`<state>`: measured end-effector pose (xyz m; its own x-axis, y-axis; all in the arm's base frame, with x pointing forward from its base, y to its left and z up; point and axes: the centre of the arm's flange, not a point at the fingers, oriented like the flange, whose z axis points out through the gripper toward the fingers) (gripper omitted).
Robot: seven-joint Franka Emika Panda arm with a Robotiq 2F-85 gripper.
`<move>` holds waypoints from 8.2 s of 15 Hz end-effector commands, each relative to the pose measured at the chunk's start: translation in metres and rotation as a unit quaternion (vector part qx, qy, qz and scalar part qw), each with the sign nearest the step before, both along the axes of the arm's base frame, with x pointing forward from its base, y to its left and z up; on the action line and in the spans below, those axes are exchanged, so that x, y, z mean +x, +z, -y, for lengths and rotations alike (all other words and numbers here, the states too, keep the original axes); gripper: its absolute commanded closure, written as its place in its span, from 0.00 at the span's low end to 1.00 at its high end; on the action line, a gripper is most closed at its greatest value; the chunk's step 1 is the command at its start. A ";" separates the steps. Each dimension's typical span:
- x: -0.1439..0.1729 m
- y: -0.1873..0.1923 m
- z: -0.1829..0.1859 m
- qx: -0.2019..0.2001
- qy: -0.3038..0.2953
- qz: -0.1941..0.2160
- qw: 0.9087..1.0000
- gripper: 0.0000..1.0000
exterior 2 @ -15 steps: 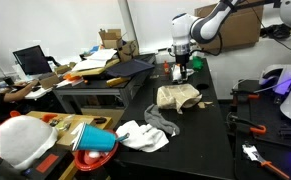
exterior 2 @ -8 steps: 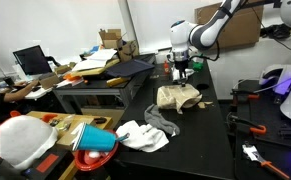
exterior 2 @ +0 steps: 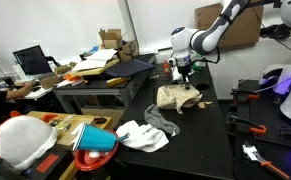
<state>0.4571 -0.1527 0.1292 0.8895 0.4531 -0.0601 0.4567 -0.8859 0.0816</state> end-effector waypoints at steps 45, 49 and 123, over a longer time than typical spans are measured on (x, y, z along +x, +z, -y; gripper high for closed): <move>0.064 0.180 -0.116 0.070 -0.260 -0.043 0.962 0.00; 0.040 0.159 -0.125 0.047 -0.259 -0.101 0.959 0.00; 0.054 0.068 -0.037 0.019 -0.260 0.047 0.964 0.83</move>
